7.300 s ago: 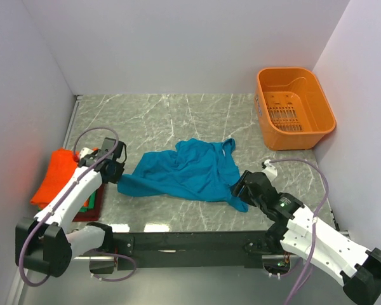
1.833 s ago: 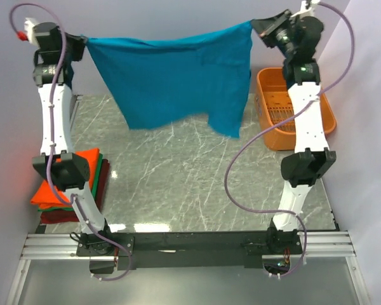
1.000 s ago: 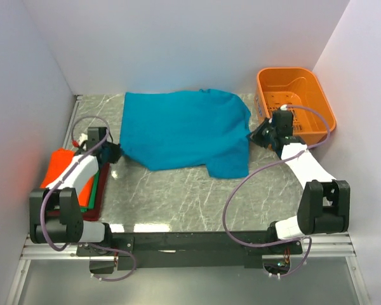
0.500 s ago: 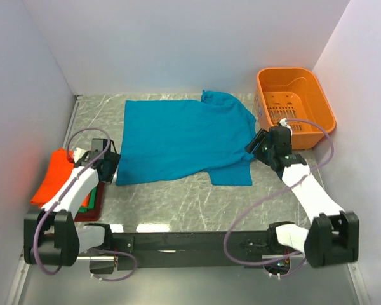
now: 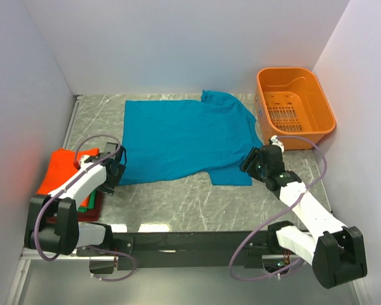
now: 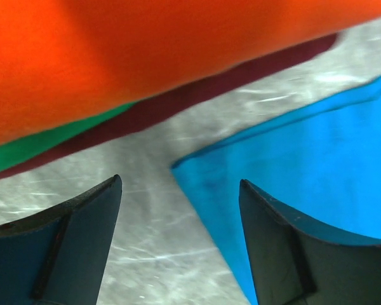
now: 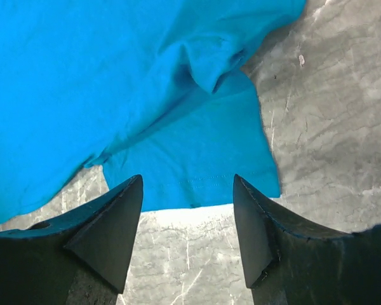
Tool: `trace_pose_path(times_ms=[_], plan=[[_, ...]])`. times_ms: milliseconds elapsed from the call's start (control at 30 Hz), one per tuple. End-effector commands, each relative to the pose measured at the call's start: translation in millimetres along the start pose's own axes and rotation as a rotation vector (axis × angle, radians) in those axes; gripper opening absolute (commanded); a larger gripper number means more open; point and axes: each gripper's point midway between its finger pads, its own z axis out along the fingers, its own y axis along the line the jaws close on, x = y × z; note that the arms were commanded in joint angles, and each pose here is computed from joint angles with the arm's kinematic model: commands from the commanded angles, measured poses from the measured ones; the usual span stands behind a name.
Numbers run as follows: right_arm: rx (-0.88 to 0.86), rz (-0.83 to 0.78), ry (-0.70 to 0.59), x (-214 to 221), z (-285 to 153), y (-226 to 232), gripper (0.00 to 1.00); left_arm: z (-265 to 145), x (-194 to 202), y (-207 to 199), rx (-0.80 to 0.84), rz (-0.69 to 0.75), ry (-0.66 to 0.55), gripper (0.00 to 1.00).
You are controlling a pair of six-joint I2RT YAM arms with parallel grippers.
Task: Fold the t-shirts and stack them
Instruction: Fold the tshirt
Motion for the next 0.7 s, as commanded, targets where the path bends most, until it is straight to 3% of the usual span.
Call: trace_pose_path(times_ms=[0, 133, 400, 667], plan=[[-0.035, 0.011, -0.089, -18.2, -7.8, 8.5, 0.65, 4.2, 7.1, 1.1, 0.024, 0.006, 0.016, 0.78], [-0.067, 0.009, -0.081, -13.9, -8.0, 12.3, 0.65, 11.9, 19.8, -5.2, 0.057, 0.032, 0.062, 0.74], [-0.078, -0.002, -0.068, -5.4, -5.3, 9.1, 0.65, 22.2, 21.5, -15.2, 0.047, 0.043, 0.052, 0.36], [-0.070, -0.003, -0.065, -0.4, -5.2, 3.7, 0.65, 27.0, 17.5, -10.8, 0.015, 0.044, 0.024, 0.31]])
